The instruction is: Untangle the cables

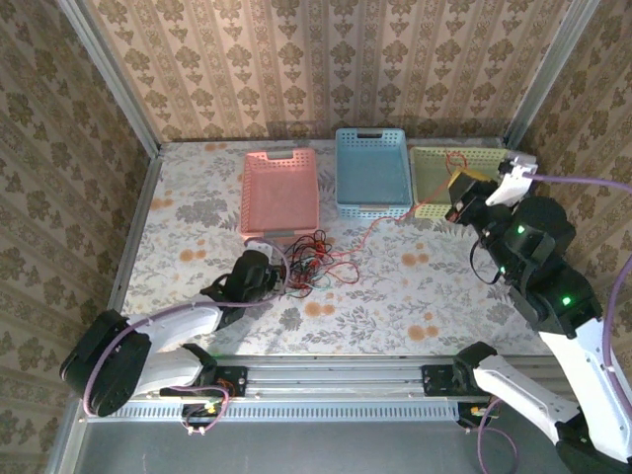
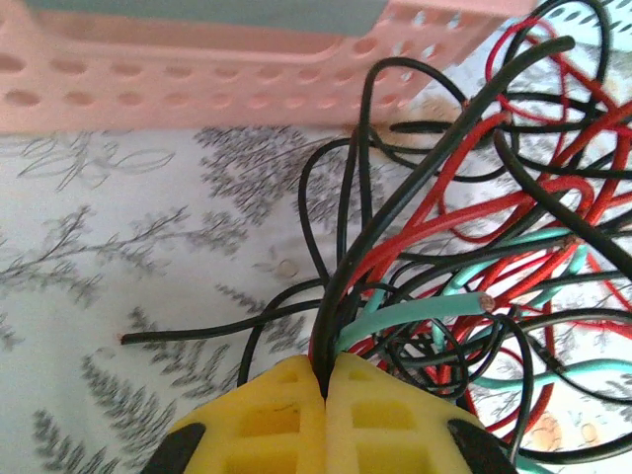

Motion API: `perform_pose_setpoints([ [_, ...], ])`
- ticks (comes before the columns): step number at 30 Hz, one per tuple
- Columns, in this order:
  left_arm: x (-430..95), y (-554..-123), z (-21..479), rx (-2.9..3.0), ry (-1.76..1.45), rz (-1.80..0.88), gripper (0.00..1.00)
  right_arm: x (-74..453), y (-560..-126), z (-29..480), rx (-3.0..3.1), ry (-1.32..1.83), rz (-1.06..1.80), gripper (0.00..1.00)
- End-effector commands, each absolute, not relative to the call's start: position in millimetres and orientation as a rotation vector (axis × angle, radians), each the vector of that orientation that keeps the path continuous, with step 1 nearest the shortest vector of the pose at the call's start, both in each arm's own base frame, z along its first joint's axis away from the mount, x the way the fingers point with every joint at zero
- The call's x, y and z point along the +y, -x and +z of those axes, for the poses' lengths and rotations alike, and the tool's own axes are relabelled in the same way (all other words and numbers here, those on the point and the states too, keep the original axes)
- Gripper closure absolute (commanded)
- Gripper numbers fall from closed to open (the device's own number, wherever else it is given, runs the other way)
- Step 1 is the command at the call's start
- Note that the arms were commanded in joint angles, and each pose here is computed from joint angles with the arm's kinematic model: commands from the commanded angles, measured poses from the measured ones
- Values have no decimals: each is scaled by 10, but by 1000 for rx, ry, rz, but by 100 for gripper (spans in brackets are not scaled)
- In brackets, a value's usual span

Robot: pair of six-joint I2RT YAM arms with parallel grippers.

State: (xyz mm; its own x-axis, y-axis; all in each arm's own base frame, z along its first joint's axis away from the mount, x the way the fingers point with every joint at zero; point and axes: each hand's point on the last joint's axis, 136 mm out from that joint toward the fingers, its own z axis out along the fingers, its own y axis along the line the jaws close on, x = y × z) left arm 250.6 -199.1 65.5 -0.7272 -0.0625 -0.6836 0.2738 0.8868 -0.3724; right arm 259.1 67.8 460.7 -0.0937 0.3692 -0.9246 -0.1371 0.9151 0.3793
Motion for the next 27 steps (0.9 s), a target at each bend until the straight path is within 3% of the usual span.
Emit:
perform_pose_setpoints([
  [1, -1738, -2470, 507, 2364, -99, -487, 100, 587, -2573, 5142, 1467, -204, 425, 100],
  [5, -1629, -2483, 460, 2376, -42, -473, 100, 648, -2601, 5582, 1393, -193, 476, 100],
  [8, -1660, -2486, 493, 2373, -61, -486, 100, 850, -2825, 5643, 1442, -149, 513, 100],
  [27, -2301, -2126, 694, 2332, -370, -663, 100, 1402, -4613, 5053, 1685, -104, 577, 100],
])
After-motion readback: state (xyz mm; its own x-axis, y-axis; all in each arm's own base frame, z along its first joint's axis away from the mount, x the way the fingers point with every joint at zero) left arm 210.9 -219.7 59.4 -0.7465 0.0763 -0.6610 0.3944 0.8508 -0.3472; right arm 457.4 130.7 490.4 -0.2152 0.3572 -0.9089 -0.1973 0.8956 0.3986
